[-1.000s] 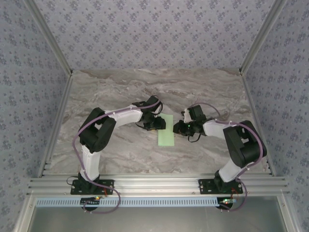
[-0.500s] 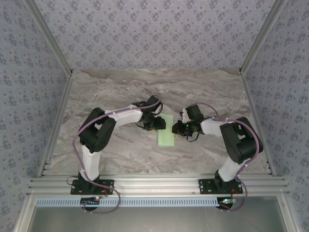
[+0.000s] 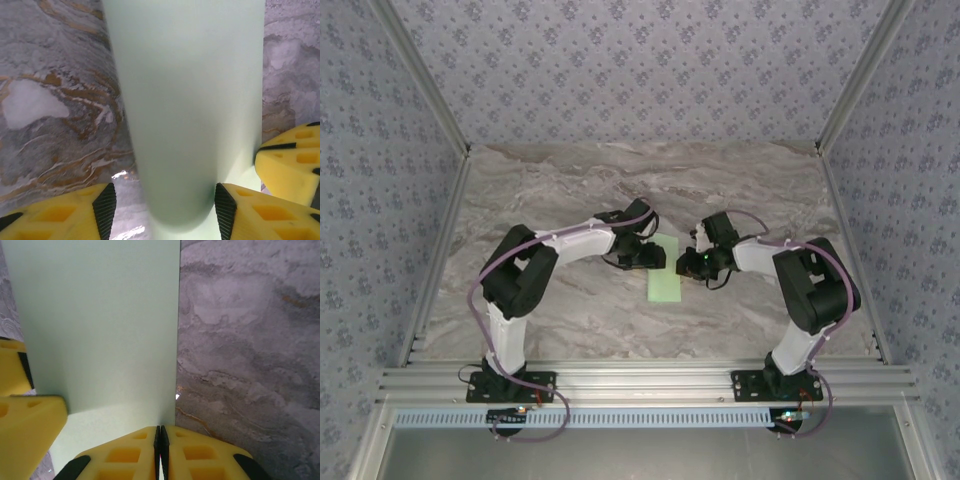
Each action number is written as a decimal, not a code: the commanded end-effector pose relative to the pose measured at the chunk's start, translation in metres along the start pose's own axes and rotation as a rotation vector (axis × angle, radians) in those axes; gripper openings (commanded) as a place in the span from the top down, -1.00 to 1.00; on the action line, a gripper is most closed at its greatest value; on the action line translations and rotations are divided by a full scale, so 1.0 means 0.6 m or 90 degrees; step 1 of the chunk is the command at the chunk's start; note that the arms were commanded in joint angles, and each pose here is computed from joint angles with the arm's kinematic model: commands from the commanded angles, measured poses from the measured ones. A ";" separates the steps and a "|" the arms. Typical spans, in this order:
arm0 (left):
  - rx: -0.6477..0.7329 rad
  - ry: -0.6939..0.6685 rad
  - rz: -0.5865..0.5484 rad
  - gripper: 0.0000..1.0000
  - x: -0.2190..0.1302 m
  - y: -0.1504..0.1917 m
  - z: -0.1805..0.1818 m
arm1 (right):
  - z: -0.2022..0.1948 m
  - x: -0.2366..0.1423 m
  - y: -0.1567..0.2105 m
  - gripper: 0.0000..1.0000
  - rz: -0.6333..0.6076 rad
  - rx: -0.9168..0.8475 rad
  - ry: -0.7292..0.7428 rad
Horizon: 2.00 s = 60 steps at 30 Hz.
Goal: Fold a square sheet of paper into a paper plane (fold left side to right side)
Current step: Hold the square sheet of paper at the center of the table, then first fold the square sheet of paper in half at the center of the table.
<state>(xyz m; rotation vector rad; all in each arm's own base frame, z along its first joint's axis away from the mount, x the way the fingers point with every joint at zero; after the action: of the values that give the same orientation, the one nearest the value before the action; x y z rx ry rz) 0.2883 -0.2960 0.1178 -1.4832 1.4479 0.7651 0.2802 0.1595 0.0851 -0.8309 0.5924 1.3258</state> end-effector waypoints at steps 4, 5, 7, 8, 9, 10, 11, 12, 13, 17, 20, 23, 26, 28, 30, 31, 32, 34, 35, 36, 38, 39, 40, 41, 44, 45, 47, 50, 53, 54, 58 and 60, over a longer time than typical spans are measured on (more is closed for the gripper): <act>0.031 0.031 -0.095 -0.27 -0.096 -0.002 -0.021 | -0.045 0.029 0.036 0.76 0.067 0.023 0.115; 0.034 0.047 -0.102 -0.26 -0.102 -0.001 -0.024 | -0.045 0.029 0.037 0.76 0.068 0.023 0.118; 0.043 0.089 -0.103 -0.18 -0.108 0.002 -0.032 | -0.045 0.030 0.037 0.76 0.069 0.022 0.120; 0.049 0.116 -0.099 -0.10 -0.107 0.003 -0.038 | -0.046 0.031 0.038 0.76 0.071 0.022 0.122; 0.052 0.147 -0.093 0.01 -0.105 0.003 -0.045 | -0.046 0.031 0.037 0.76 0.071 0.022 0.123; 0.053 0.175 -0.085 0.11 -0.102 0.003 -0.050 | -0.045 0.031 0.037 0.76 0.072 0.022 0.124; 0.052 0.200 -0.076 0.23 -0.095 0.003 -0.055 | -0.045 0.032 0.037 0.76 0.072 0.021 0.125; 0.054 0.225 -0.070 0.33 -0.088 0.002 -0.060 | -0.044 0.032 0.037 0.76 0.073 0.021 0.126; 0.053 0.240 -0.062 0.40 -0.082 0.002 -0.063 | -0.044 0.032 0.036 0.76 0.072 0.020 0.127; 0.046 0.258 -0.032 0.51 -0.048 0.000 -0.063 | -0.043 0.034 0.037 0.76 0.077 0.018 0.133; 0.037 0.238 -0.017 0.54 -0.022 0.001 -0.053 | -0.042 0.034 0.036 0.77 0.079 0.015 0.138; 0.036 0.201 -0.006 0.55 -0.002 0.005 -0.038 | -0.042 0.036 0.038 0.77 0.087 0.011 0.146; 0.034 0.168 0.002 0.56 0.013 0.008 -0.021 | -0.044 0.036 0.040 0.77 0.093 0.008 0.157; 0.025 0.154 0.009 0.57 0.023 0.010 -0.008 | -0.046 0.035 0.042 0.77 0.096 0.007 0.166; 0.018 0.145 0.012 0.57 0.030 0.012 0.003 | -0.048 0.034 0.043 0.78 0.099 0.005 0.176; 0.015 0.143 0.013 0.57 0.033 0.013 0.007 | -0.050 0.034 0.045 0.78 0.101 0.005 0.180; 0.013 0.138 0.014 0.57 0.036 0.014 0.011 | -0.051 0.034 0.046 0.78 0.102 0.005 0.183; 0.008 0.132 0.016 0.57 0.040 0.016 0.021 | -0.053 0.034 0.047 0.78 0.106 0.005 0.187; 0.006 0.128 0.018 0.58 0.043 0.018 0.026 | -0.055 0.035 0.049 0.78 0.110 0.005 0.191; 0.002 0.126 0.020 0.58 0.045 0.019 0.031 | -0.056 0.035 0.050 0.78 0.113 0.006 0.193; -0.005 0.121 0.021 0.58 0.047 0.021 0.041 | -0.058 0.036 0.051 0.79 0.118 0.005 0.196; -0.009 0.119 0.022 0.58 0.049 0.023 0.047 | -0.059 0.036 0.053 0.79 0.121 0.005 0.200; -0.012 0.118 0.022 0.58 0.049 0.024 0.051 | -0.060 0.036 0.054 0.79 0.122 0.004 0.203; -0.015 0.117 0.020 0.58 0.047 0.025 0.056 | -0.061 0.036 0.054 0.79 0.123 0.004 0.206; -0.022 0.115 0.015 0.58 0.039 0.025 0.069 | -0.064 0.035 0.056 0.79 0.125 0.002 0.211; -0.024 0.114 0.013 0.58 0.035 0.025 0.073 | -0.063 0.035 0.055 0.80 0.125 0.002 0.211; -0.025 0.114 0.008 0.58 0.027 0.024 0.079 | -0.063 0.035 0.056 0.80 0.126 0.002 0.211; -0.026 0.115 -0.003 0.58 0.010 0.019 0.086 | -0.062 0.034 0.054 0.80 0.124 0.001 0.208; -0.018 0.130 -0.019 0.60 -0.010 0.012 0.082 | -0.058 0.034 0.054 0.80 0.123 -0.001 0.200; -0.011 0.142 -0.026 0.61 -0.018 0.008 0.077 | -0.058 0.034 0.053 0.80 0.121 -0.001 0.198; 0.014 0.221 -0.054 0.65 -0.040 -0.007 0.045 | -0.054 0.033 0.051 0.80 0.120 -0.003 0.197; 0.023 0.247 -0.059 0.66 -0.041 -0.012 0.032 | -0.055 0.032 0.050 0.80 0.119 -0.002 0.199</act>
<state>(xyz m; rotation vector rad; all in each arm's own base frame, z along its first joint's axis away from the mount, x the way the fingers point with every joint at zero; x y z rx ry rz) 0.2945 -0.2568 0.1106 -1.6952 1.6054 0.5558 0.2840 0.1674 0.0875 -0.9339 0.6348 1.3598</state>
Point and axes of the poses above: each hand's point on the last joint's axis, 136 mm out from that joint toward the fingers, its own x axis out along the fingers, its own z axis along the line the jaws close on, y = z × x, the point moved 9 cm from there along -x, back along the fingers, and after that the axes turned 2 degrees about -x, right-handed, at the moved point
